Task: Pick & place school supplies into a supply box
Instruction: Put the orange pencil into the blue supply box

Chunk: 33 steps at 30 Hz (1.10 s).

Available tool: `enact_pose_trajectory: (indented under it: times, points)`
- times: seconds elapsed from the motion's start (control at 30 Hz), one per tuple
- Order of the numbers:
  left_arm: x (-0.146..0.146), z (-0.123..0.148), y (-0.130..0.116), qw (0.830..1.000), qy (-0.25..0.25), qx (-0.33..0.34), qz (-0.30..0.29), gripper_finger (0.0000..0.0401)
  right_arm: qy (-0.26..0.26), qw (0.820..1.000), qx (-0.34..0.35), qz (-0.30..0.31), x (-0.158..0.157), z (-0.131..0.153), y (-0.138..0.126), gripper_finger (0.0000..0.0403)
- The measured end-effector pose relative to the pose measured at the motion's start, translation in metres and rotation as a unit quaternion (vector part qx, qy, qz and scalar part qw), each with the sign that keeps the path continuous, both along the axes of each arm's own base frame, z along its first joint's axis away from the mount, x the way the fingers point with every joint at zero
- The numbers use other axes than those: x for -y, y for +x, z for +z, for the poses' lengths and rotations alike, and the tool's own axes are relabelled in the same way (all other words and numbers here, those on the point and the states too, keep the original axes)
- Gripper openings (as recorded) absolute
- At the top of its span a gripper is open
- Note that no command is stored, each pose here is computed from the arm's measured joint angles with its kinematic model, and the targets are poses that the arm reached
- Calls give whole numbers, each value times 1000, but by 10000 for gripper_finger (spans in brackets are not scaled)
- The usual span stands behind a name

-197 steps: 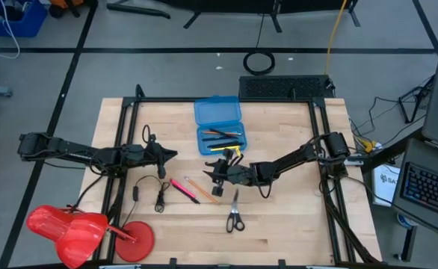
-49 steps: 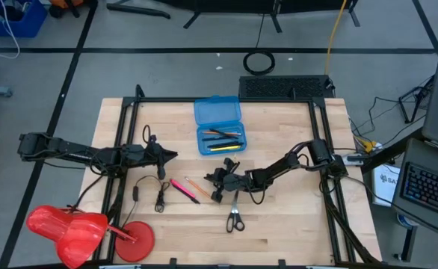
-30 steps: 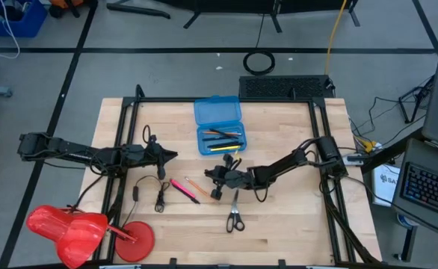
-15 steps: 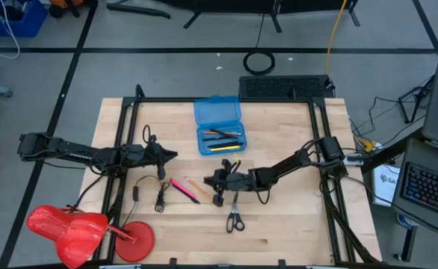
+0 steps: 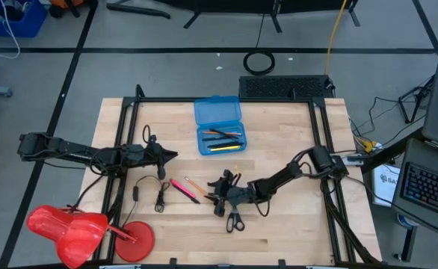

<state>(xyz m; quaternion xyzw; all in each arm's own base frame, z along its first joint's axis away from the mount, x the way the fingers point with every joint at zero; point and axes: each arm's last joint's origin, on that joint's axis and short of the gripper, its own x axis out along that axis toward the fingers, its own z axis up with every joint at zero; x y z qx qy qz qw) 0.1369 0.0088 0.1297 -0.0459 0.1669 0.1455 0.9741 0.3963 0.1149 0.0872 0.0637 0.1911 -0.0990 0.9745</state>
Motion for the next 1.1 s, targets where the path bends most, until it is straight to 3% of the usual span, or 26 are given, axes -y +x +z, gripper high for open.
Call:
enact_pose_trajectory:
  times: [0.13,0.53,0.8,1.1]
  points:
    - [0,0,0,1000,0,0,0,31,-7,999,45,-13,-6,-3,3,232]
    - [0,0,0,1000,3,-2,-1,31,-19,1000,13,0,2,-12,3,228]
    - [0,0,0,1000,3,-2,-1,31,37,999,20,7,-3,-29,13,212]
    - [0,-1,0,1000,2,-6,0,31,19,1000,-5,0,6,-32,13,180]
